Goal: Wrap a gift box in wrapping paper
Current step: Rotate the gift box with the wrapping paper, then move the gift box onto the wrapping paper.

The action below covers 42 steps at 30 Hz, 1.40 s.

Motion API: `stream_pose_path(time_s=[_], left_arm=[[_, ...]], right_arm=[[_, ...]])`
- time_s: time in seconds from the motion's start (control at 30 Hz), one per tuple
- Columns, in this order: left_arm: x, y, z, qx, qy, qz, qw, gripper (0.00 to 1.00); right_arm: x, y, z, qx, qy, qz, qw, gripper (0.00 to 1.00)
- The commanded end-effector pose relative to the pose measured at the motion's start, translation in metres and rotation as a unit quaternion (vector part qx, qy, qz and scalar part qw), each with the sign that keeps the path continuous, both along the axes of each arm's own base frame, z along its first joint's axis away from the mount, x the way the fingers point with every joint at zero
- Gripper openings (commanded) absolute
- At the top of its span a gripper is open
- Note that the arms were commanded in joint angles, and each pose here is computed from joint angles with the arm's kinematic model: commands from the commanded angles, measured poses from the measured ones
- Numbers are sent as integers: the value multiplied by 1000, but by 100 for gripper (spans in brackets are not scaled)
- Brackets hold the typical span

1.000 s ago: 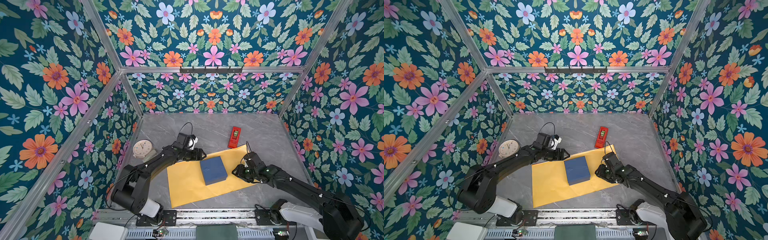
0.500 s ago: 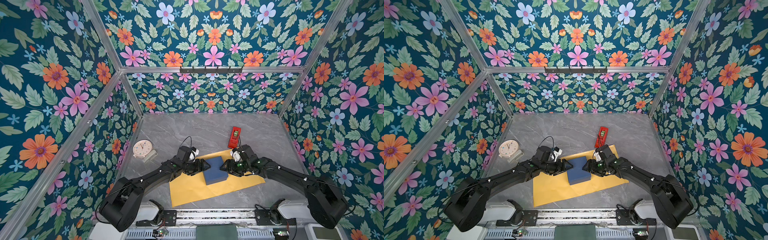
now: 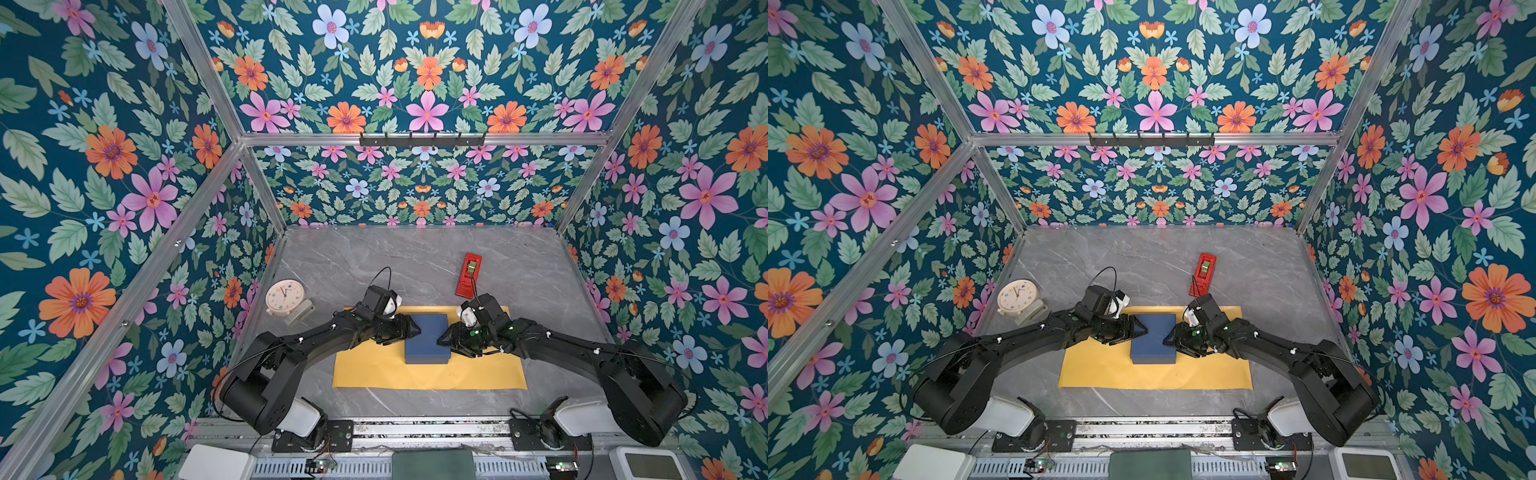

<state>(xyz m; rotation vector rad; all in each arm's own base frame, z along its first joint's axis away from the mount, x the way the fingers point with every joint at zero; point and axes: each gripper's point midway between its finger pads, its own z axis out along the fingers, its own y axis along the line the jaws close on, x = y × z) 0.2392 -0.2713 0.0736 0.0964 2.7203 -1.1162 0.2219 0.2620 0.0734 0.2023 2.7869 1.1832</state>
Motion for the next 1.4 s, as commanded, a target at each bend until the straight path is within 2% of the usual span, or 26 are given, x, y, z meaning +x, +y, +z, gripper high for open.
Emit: stream_pose_path(time_s=[0.0, 0.17, 0.33, 0.47, 0.57, 0.63, 0.73, 0.83, 1.0, 1.1, 1.2, 1.37], left_arm=[[1, 4, -4, 17, -10, -6, 1000, 67], [2, 9, -4, 23, -15, 2, 1000, 70], [14, 15, 3, 30, -36, 20, 999, 73], [20, 19, 7, 40, -48, 28, 998, 75], [30, 29, 18, 66, -80, 43, 994, 79], [37, 33, 32, 71, -112, 52, 990, 80], [44, 24, 52, 40, -144, 47, 988, 82], [47, 7, 61, -1, -149, 33, 988, 82], [50, -6, 61, -18, -147, 19, 989, 82], [48, -7, 55, -12, -142, 7, 990, 81], [48, 0, 49, 16, -142, 7, 990, 81], [40, 30, 37, 86, -133, 33, 987, 83]], right_arm=[[10, 0, -2, -13, -13, -12, 1000, 50], [18, 6, 0, -18, -21, 1, 1000, 50], [21, 9, 7, -17, -26, 9, 999, 51], [19, 1, 13, -43, -36, 16, 998, 60], [13, -26, 16, -94, -35, 12, 995, 70], [5, -62, 13, -146, -14, -14, 989, 74], [-8, -117, 11, -208, 25, -72, 975, 82], [-20, -151, 11, -241, 42, -123, 962, 90], [-43, -184, 1, -290, 93, -168, 938, 92], [-53, -190, -8, -298, 120, -177, 930, 92], [-56, -200, -13, -308, 132, -189, 923, 92], [-60, -198, -16, -297, 149, -186, 924, 92]])
